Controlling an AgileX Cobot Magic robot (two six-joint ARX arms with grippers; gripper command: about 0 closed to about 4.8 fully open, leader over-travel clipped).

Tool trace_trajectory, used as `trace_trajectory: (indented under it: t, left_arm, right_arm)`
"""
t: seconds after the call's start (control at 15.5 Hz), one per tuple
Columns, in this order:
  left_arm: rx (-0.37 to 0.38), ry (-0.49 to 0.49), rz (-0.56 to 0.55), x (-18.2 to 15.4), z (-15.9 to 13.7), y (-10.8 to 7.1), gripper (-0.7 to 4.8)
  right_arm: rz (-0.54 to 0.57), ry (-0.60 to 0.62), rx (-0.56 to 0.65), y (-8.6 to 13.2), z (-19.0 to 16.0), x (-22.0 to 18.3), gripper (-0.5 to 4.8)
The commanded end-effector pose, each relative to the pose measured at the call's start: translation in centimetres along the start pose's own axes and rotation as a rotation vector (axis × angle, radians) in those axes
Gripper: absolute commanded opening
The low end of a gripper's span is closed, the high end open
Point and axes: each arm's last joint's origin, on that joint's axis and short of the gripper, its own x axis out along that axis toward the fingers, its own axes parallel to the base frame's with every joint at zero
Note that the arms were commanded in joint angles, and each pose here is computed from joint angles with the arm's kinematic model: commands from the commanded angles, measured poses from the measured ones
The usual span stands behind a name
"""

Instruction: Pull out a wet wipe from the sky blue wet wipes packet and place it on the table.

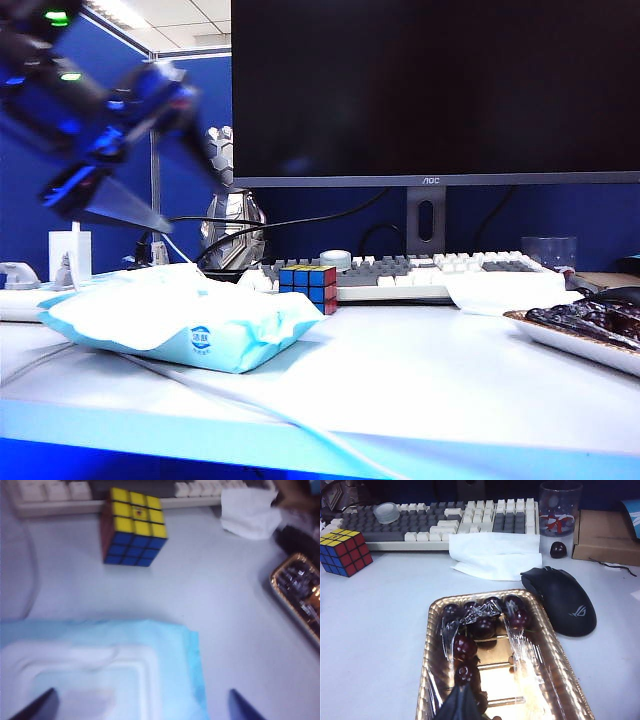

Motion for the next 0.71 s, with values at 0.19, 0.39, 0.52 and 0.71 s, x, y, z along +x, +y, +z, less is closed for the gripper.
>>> trace_trajectory:
  t: [0.19, 0.39, 0.52, 0.71]
  left_arm:
    - [0.151, 0.065, 0.139, 1.5, 0.2, -2.2, 4.21]
    - [0.165, 0.157, 0.239, 2.2, -0.9, -1.7, 3.95]
    - [0.167, 0.172, 0.277, 2.4, -1.1, -1.5, 3.95]
    - [0.185, 0.172, 0.293, 2.8, -1.2, -1.3, 3.95]
  right_arm:
    - [-0.003, 0.001, 0.003, 0.0, 0.0, 0.0, -0.01]
    - [-0.002, 0.001, 0.003, 0.0, 0.0, 0.0, 0.00]
    - [-0.002, 0.001, 0.003, 0.0, 0.0, 0.0, -0.01]
    - [-0.003, 0.001, 0.003, 0.0, 0.0, 0.0, 0.00]
